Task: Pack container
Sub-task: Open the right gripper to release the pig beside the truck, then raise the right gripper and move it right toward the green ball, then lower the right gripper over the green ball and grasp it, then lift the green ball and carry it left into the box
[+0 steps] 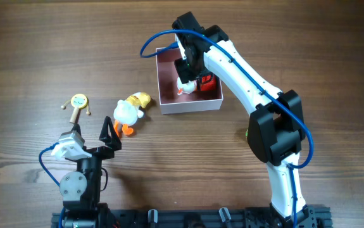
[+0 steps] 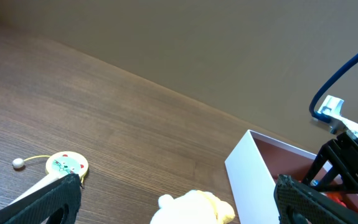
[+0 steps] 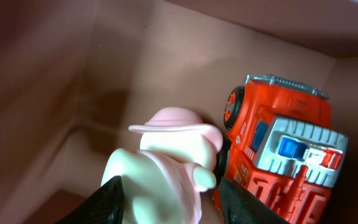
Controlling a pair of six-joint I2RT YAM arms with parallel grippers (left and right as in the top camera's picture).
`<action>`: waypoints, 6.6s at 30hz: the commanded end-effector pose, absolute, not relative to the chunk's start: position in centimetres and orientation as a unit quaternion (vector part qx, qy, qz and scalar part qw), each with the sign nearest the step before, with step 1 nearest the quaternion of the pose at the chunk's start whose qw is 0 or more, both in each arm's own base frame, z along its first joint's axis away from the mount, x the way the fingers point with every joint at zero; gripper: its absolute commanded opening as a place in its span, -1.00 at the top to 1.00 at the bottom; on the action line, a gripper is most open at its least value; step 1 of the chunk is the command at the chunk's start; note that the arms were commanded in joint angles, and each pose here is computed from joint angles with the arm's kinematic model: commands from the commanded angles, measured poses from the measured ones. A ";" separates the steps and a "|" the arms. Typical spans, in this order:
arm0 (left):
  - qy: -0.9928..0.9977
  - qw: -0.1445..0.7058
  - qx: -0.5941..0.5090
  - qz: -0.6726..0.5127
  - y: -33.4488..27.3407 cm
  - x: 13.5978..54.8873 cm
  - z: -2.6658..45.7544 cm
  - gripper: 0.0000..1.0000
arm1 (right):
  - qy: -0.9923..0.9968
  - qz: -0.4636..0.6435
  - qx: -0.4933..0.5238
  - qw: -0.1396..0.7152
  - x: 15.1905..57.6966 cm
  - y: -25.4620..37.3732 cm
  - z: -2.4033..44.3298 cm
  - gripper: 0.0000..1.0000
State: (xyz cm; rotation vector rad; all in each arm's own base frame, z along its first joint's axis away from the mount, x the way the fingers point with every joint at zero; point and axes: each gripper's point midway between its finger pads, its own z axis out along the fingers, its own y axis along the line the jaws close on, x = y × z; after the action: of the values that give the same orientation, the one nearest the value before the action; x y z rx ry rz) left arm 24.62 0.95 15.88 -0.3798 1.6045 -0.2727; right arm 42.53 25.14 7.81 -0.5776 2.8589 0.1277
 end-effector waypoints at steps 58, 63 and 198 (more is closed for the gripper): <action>0.710 0.673 -0.167 -0.122 1.0 24.6 15.9 -1.00 | 0.992 -0.042 0.096 0.076 37.4 10.5 20.5 -0.86; 0.710 0.673 -0.167 -0.122 1.0 24.6 15.9 -1.00 | 0.982 -0.028 0.156 0.100 37.2 9.1 22.4 -0.88; 0.710 0.673 -0.167 -0.122 1.0 24.6 15.9 -0.99 | 0.978 0.129 -0.037 0.162 37.6 18.9 14.5 0.19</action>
State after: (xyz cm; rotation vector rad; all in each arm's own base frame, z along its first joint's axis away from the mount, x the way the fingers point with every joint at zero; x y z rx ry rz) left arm 24.62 0.95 15.88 -0.3798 1.6045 -0.2727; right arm 37.50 18.69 17.01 -0.0885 2.7256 0.3871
